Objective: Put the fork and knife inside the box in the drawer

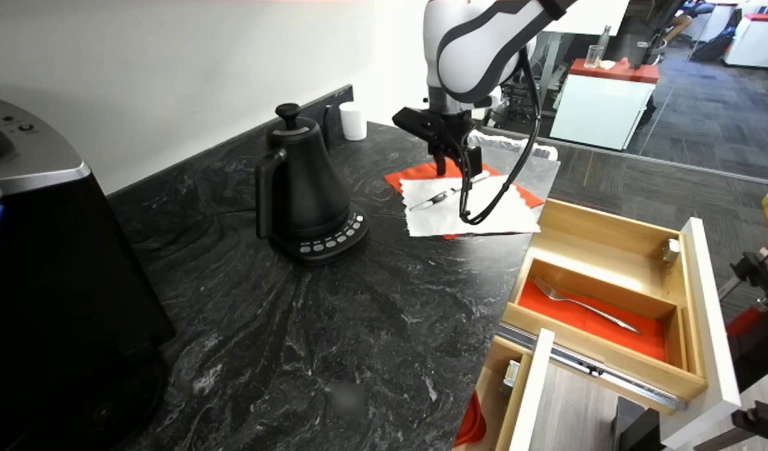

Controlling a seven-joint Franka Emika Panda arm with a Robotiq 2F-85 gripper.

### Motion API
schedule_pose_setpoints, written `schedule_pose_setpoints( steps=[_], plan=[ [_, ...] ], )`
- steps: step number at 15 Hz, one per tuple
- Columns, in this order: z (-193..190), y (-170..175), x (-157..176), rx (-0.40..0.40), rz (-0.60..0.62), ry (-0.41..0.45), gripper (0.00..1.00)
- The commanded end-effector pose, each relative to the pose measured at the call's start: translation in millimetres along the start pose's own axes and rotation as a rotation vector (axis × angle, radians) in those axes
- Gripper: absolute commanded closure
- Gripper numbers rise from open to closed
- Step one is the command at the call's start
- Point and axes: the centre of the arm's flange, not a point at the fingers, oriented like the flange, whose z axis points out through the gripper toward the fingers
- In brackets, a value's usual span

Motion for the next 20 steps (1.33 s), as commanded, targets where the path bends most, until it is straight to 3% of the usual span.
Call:
schedule_pose_setpoints(
  steps=[1,8,20],
  plan=[
    [-15,12,1,0.02,0.0,0.009,0.0],
    [-27,31,-1,0.05,-0.019,0.019,0.0],
    [-21,83,24,-0.015,-0.017,0.06,0.0]
  ],
)
